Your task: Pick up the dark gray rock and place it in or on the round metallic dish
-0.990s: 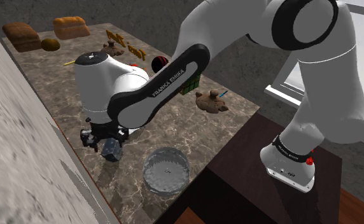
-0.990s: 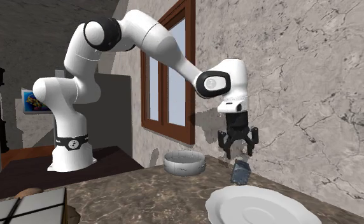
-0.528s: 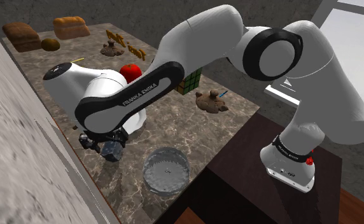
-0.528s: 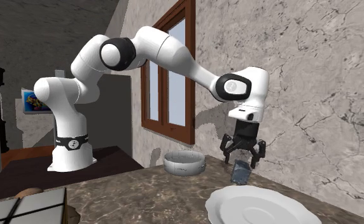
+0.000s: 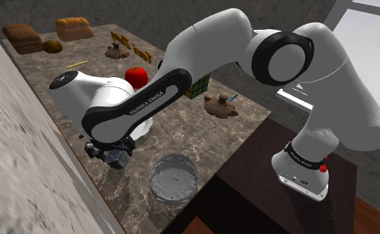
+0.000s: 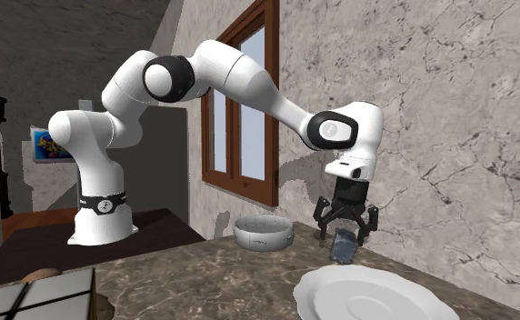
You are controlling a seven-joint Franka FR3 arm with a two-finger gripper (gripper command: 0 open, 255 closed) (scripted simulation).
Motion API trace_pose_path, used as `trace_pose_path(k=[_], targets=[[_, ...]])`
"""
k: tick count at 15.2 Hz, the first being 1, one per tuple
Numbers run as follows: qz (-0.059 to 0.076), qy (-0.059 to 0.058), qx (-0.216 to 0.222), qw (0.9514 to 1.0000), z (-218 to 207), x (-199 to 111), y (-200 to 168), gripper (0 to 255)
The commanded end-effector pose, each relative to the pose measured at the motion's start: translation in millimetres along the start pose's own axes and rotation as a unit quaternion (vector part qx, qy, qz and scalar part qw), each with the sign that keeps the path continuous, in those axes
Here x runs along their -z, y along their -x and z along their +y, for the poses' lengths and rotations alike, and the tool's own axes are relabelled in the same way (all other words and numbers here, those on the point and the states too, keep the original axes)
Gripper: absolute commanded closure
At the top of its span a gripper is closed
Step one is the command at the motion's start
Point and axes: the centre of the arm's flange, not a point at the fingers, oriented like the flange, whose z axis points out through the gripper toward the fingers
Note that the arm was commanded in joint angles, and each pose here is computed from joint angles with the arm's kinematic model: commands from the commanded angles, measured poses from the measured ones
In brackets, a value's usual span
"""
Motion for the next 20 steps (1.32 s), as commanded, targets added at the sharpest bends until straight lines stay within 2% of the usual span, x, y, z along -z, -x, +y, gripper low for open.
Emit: trace_pose_path(k=[1,2,3,12,20], targets=[[0.0,0.0,0.0,1.0,0,0,0,0],[0.0,0.0,0.0,1.0,0,0,0,0],[0.0,0.0,0.0,1.0,0,0,0,255],[0.0,0.0,0.0,1.0,0,0,0,255],[0.0,0.0,0.0,1.0,7,42,1,255]])
